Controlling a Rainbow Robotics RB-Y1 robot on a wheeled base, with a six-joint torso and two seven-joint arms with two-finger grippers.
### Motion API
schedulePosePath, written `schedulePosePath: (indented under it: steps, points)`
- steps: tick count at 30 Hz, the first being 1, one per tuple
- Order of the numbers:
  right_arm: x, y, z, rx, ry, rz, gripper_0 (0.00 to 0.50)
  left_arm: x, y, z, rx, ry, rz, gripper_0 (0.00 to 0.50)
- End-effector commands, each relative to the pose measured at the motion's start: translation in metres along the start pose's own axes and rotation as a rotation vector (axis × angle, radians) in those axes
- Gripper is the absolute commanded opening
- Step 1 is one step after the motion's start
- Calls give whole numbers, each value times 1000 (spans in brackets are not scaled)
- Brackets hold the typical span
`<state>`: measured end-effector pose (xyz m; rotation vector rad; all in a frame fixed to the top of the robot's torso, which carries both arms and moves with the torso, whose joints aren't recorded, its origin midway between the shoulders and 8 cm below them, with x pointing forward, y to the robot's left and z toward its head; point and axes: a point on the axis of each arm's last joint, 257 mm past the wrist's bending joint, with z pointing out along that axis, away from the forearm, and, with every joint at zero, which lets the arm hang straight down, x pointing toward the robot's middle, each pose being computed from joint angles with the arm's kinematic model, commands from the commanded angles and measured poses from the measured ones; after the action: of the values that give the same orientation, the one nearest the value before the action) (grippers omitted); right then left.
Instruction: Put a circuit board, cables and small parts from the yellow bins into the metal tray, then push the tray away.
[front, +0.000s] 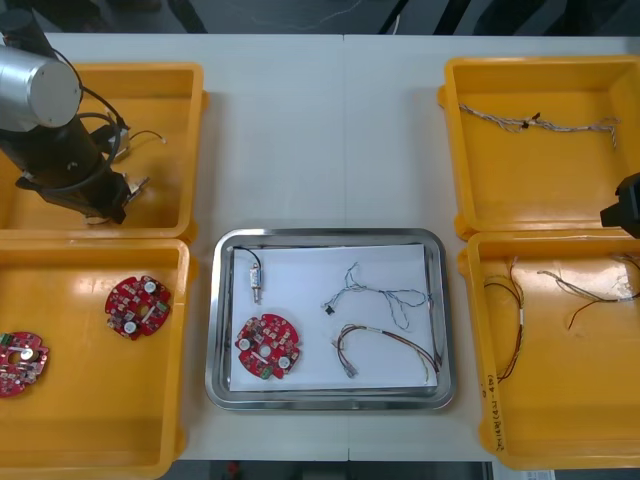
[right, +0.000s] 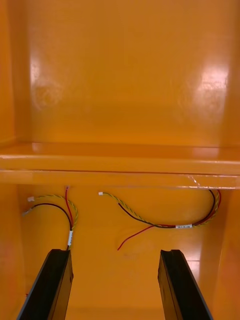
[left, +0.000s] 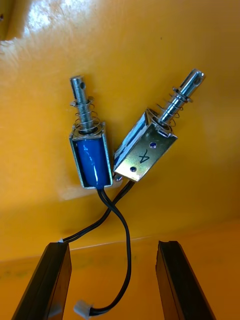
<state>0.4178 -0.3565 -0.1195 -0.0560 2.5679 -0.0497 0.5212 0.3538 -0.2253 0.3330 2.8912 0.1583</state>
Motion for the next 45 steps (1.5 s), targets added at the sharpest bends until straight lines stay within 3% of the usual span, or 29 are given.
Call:
schedulePosePath:
  steps: [1, 2, 3, 5, 6, 17, 21, 25, 31, 40, 45]
  points:
    - [7, -34, -9, 68, 0, 67, 500, -15, 23, -24, -48, -39, 76, 500]
    - [10, -37, -8, 70, 6, 74, 500, -16, 22, -25, -46, -43, 78, 472]
    - [11, -39, -7, 73, 8, 78, 500, -15, 22, -24, -48, -42, 77, 405]
    - [16, -42, -5, 73, 18, 89, 500, -15, 22, -24, -46, -43, 78, 77]
    - [17, -43, -6, 76, 19, 90, 500, -15, 23, -24, -48, -41, 78, 3]
    - [26, -40, -3, 51, 41, 91, 500, -17, 22, -25, -42, -48, 75, 0]
    - [27, -30, -5, 16, 41, 79, 500, -20, 22, -29, -29, -63, 65, 0]
    - [26, -29, -6, 21, 34, 63, 500, -25, 25, -37, -26, -82, 61, 0]
    - [30, -30, -6, 28, 37, 55, 500, -34, 33, -50, -49, -105, 64, 0]
    - [30, -27, -7, 21, 36, 48, 500, -40, 54, -64, -113, -121, 63, 0]
    - [30, -29, -6, 24, 38, 51, 500, -41, 67, -67, -117, -121, 53, 0]
